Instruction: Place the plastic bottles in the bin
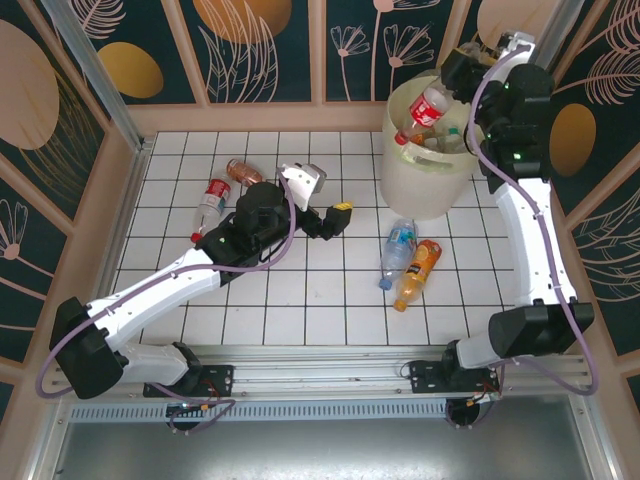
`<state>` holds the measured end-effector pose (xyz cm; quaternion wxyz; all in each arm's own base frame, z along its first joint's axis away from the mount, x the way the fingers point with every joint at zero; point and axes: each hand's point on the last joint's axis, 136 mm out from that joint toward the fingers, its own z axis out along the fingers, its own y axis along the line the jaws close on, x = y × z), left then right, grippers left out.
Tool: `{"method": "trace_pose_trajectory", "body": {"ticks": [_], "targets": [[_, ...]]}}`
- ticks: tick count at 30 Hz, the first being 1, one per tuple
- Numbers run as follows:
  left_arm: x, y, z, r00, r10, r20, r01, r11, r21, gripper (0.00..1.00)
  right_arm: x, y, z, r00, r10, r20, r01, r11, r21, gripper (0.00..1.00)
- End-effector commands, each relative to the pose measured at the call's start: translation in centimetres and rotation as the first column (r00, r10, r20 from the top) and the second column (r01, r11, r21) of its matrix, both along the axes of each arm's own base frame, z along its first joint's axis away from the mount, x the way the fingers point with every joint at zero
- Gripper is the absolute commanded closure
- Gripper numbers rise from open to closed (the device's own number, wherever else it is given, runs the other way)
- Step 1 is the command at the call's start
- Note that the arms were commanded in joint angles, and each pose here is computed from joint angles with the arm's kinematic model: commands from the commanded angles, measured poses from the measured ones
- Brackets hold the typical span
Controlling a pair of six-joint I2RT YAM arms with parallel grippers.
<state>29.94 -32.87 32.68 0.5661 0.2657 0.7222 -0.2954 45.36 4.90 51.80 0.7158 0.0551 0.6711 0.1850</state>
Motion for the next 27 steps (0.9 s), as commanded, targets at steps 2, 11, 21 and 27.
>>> {"method": "trace_pose_trajectory", "body": {"ticks": [2,11,21,27], "targets": [[0.2,-0.2,0.9,1.0,-0.011,0.014,0.012,0.999,-0.031,0.01,-0.2,-2.9,4.3,0.983,-0.109,0.148,0.104,0.994,0.042,0.46],[0.6,0.0,0.5,1.0,-0.008,0.008,0.009,0.999,-0.033,0.01,2.8,-4.9,3.0,0.978,-0.164,0.129,0.152,0.984,0.097,0.46],[0.0,0.5,0.5,1.0,-0.023,0.019,0.024,0.999,-0.028,0.01,8.8,-1.9,-4.0,0.998,-0.042,-0.042,0.042,0.999,0.001,0.45],[-0.4,-0.4,0.4,0.997,-0.075,0.001,0.075,0.996,-0.048,0.01,11.6,1.4,-8.4,0.989,0.037,-0.143,-0.048,0.996,-0.073,0.45]]}}
